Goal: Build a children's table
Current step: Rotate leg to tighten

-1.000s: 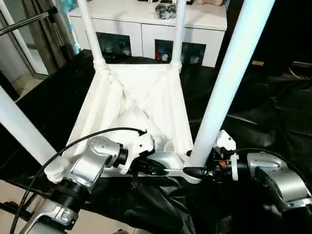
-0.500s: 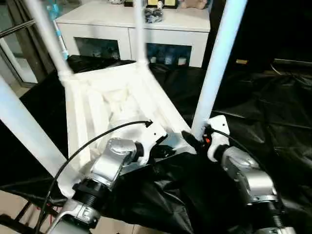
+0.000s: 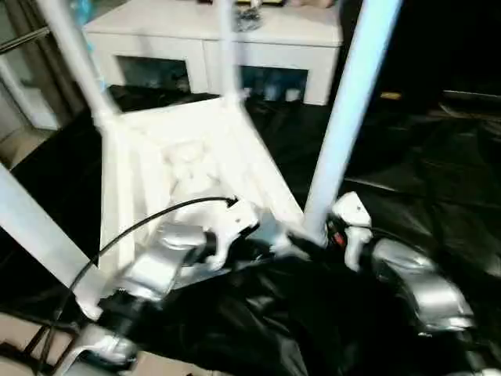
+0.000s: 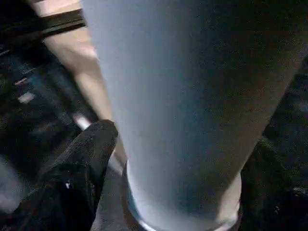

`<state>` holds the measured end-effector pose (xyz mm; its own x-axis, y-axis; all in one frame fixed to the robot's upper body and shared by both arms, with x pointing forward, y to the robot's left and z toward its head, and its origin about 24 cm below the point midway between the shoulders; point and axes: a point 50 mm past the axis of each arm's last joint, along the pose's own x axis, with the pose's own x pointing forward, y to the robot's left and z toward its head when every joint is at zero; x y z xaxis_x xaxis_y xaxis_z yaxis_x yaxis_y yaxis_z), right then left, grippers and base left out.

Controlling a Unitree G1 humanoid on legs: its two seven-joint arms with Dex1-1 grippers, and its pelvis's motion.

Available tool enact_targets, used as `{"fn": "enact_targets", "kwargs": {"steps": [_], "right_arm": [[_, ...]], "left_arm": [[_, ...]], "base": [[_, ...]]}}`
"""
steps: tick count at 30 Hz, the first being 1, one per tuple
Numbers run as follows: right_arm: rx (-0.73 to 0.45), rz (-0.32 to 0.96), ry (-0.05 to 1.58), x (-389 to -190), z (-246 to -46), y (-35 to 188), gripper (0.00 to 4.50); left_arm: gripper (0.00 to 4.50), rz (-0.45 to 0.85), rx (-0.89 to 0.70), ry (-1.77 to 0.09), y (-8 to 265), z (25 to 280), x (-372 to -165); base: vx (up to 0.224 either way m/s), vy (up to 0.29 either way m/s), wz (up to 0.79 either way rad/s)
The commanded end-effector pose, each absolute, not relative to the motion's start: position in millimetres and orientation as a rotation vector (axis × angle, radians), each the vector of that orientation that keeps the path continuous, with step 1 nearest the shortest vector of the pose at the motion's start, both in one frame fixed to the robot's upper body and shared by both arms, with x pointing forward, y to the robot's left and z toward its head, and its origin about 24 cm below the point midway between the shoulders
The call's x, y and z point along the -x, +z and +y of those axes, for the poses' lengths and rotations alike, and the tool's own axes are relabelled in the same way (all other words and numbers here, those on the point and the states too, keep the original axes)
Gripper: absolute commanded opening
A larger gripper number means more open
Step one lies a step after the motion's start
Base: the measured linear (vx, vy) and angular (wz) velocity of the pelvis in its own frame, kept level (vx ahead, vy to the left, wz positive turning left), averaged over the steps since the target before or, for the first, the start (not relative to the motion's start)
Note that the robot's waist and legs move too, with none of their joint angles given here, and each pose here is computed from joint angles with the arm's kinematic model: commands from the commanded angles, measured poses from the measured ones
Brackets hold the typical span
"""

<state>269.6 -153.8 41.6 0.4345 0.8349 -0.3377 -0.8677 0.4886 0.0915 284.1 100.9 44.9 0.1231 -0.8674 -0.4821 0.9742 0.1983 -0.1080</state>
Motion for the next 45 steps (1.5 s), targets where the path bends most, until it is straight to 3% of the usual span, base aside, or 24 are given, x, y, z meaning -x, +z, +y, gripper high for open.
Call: {"fn": "enact_targets", "kwargs": {"steps": [1,9,20,25,26,29,35,38,40,42,45], "right_arm": [[0.070,0.387,1.263,-255.9,-133.1,38,3.71],[0.093,0.451,1.380,-248.7,-143.5,40,3.71],[0.000,0.446,1.385,-243.3,-136.6,38,2.77],[-0.026,0.445,1.222,-250.4,-131.3,23,2.67],[-0.019,0.451,1.080,-259.2,-128.2,15,2.66],[-0.027,0.464,0.930,-269.0,-122.6,7,2.66],[-0.084,0.455,0.715,-283.1,-102.8,4,2.66],[-0.134,0.434,0.763,-280.9,-89.8,9,3.36],[-0.133,0.431,0.800,-278.7,-86.5,11,3.38],[-0.089,0.411,0.834,-277.6,-87.2,14,3.77],[-0.046,0.360,0.960,-272.7,-91.5,24,3.77]], "left_arm": [[0.00,0.420,-0.251,-1.487,57,87,-280],[0.00,0.446,-0.278,-1.547,58,100,-283],[0.00,0.441,-0.277,-1.503,56,102,-286],[0.00,0.427,-0.268,-1.380,54,90,-293],[0.00,0.416,-0.247,-1.329,55,82,-295],[0.00,0.405,-0.230,-1.267,55,71,-297],[0.00,0.399,-0.188,-1.182,54,50,-293],[0.00,0.393,-0.182,-1.204,53,45,-288],[0.00,0.395,-0.186,-1.221,52,44,-286],[0.00,0.394,-0.191,-1.230,52,46,-285],[0.00,0.397,-0.198,-1.282,53,53,-283]], "base": [[0.000,0.000,0.00],[0.000,0.000,0.00],[0.000,0.000,0.00],[0.000,0.000,0.00],[0.000,0.000,0.00],[0.000,0.000,0.00],[0.000,0.000,0.00],[0.000,0.000,0.00],[0.000,0.000,0.00],[0.000,0.000,0.00],[0.000,0.000,0.00]]}}
